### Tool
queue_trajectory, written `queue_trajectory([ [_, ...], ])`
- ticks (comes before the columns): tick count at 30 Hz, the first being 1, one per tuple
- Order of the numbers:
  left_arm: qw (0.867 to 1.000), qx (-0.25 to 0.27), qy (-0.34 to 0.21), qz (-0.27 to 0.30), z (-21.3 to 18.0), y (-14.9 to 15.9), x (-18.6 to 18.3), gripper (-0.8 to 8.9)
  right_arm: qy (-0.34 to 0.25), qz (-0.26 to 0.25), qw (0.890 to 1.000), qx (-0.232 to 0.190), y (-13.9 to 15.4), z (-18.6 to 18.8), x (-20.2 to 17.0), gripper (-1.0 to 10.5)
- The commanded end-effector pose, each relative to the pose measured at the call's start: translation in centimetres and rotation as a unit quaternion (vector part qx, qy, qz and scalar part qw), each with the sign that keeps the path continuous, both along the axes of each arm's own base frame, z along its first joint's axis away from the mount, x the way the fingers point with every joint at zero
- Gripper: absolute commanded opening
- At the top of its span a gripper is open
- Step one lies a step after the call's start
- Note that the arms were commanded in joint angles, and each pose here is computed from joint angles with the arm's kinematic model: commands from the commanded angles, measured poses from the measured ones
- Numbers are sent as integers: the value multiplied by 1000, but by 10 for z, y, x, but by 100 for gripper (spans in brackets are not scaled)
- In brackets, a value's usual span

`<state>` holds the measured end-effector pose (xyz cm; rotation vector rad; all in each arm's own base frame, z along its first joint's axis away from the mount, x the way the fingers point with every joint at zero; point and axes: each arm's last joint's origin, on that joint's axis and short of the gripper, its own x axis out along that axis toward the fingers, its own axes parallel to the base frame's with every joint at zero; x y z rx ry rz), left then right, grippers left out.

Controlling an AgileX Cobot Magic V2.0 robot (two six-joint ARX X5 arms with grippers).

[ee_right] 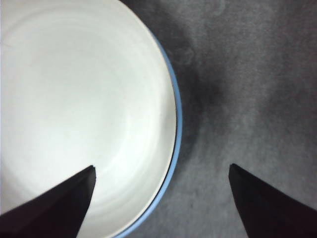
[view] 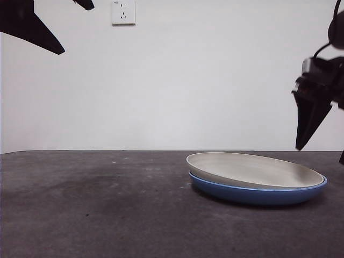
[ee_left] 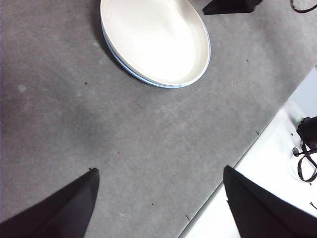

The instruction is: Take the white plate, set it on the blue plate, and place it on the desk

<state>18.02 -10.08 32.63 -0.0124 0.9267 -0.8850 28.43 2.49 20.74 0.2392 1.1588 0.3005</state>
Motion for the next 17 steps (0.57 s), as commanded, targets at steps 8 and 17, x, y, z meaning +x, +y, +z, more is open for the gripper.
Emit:
queue_trajectory([
  [8,1000,-3,-11,-10,2,-2,1,401,13,-2,1000,6,2,-24,20,358],
  [17,1000,-3,-11,-10,2,-2,1,401,23,1,1000,16,4,-34,24,269],
])
